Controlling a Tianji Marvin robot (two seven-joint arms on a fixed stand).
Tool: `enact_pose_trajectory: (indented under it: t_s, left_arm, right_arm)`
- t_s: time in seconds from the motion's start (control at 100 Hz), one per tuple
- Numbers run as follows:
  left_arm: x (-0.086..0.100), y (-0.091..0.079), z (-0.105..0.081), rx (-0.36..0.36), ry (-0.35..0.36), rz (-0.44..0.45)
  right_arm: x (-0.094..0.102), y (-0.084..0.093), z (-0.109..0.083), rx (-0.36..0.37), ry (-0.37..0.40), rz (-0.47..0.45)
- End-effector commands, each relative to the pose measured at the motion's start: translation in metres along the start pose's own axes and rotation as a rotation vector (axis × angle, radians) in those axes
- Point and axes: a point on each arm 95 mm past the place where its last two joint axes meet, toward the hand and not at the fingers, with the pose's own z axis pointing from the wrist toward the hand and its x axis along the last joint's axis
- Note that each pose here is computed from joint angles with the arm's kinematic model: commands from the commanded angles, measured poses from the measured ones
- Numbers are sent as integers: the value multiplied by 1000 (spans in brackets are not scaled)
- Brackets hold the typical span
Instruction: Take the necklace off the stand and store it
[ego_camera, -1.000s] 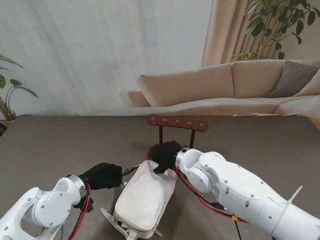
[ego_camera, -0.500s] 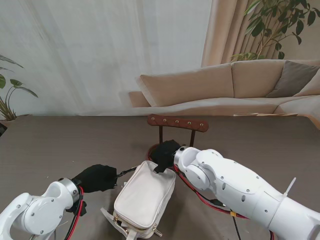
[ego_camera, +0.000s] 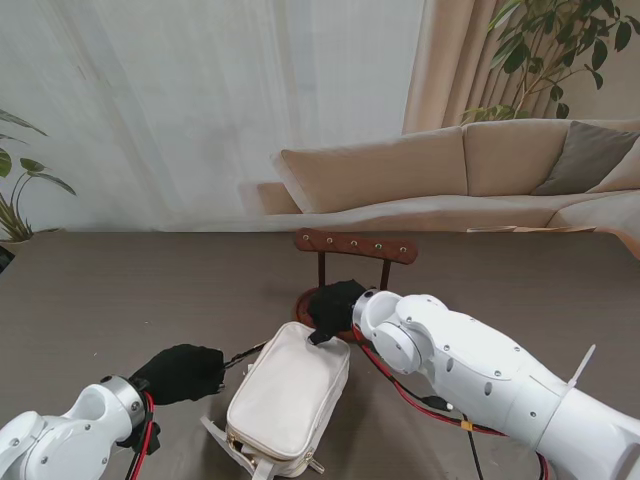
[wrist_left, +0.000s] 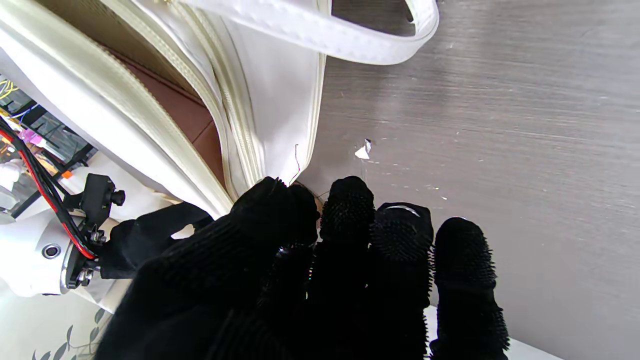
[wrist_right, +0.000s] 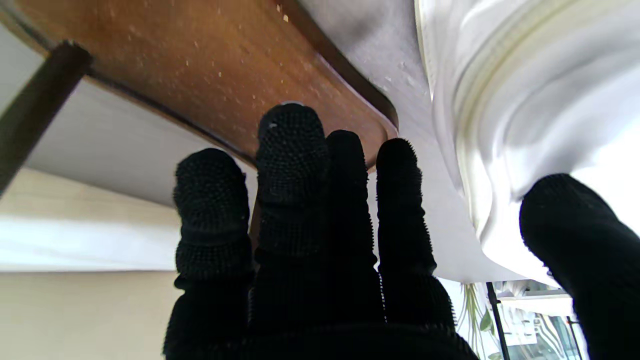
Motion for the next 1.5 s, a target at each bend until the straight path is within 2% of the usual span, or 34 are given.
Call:
enact_pose_trajectory:
  t_s: [0.0,0.12,0.29,0.57,1.02,1.49]
  left_arm:
    - [2,2,-2,-19,6,3]
    - [5,2,-1,-16,16,6]
    - [6,1,-2,-16,24,9]
    - [8,9,-13,-22,15,14]
    - [6,20,-54,-14,-59,35]
    - [28,24,-101,9,-76,78]
  right_arm:
    - [0,-16,-1,55,1,-13]
    - [4,-17,2,82,26,-26]
    - [4,-22,8,64,35,-50]
    - [-7,-23,11,84,1,-91]
    - [-18,-31,12,118,-19,-106]
    - [-18,-32,12,126,-25,-107]
